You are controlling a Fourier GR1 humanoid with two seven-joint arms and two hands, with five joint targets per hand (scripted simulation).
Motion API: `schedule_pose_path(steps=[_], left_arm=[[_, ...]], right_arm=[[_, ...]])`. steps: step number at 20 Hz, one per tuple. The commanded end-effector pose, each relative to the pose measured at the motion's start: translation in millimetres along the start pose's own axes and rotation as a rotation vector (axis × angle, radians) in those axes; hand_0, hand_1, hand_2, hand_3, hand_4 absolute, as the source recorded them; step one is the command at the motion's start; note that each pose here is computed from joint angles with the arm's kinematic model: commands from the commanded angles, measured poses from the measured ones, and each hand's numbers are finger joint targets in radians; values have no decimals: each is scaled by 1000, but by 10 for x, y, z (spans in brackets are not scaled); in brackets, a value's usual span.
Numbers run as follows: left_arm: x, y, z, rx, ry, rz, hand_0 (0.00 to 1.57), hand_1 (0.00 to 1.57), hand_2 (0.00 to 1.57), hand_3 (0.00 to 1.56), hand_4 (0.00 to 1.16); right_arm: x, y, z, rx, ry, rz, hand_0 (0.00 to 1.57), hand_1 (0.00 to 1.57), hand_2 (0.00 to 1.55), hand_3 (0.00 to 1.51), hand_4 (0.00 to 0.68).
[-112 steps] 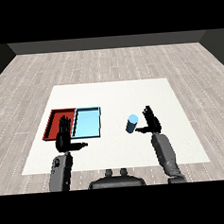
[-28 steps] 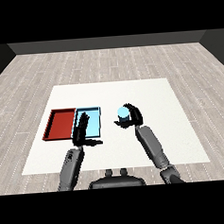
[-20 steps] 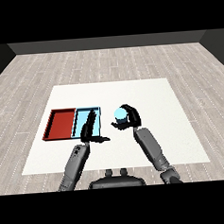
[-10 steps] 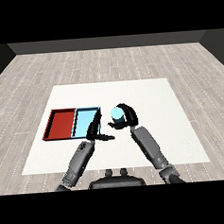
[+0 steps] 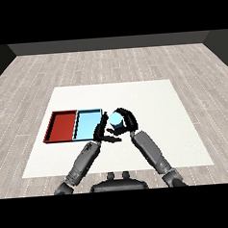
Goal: Pick the blue can and put it in the blue box
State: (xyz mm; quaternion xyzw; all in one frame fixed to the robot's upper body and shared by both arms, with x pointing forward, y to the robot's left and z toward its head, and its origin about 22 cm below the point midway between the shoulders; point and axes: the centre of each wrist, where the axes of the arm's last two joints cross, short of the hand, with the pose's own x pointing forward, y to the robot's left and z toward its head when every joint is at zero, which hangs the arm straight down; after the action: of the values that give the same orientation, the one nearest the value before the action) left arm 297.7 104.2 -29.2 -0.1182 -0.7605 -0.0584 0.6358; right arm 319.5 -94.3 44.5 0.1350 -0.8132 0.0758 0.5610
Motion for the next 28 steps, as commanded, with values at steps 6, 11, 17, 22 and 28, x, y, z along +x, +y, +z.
schedule_pose_path(steps=[6, 11, 17, 22, 28], left_arm=[[62, -120, -82, -5, 8, 34, 0, 0, 0, 0, 0], [-12, -95, 118, -25, 11, 8, 0, 0, 0, 0, 0], [104, -350, -76, -46, 16, 9, 0, 0, 0, 0, 0], [-157, -168, 30, -45, -53, -15, 0, 0, 0, 0, 174], [-84, -287, -71, -22, -20, -239, 322, 322, 480, 327, 181]], right_arm=[[93, -52, -6, 11, -1, 7, 1398, 1398, 1434, 1397, 657], [64, 112, -59, 71, -13, 14, 1416, 1416, 1430, 1390, 653], [81, 372, 6, 75, -18, 20, 1416, 1416, 1443, 1396, 626], [44, 452, -180, 86, -2, 22, 1319, 1319, 1426, 1395, 617], [14, 439, 90, 140, -17, -4, 1460, 1460, 1467, 1398, 593]])
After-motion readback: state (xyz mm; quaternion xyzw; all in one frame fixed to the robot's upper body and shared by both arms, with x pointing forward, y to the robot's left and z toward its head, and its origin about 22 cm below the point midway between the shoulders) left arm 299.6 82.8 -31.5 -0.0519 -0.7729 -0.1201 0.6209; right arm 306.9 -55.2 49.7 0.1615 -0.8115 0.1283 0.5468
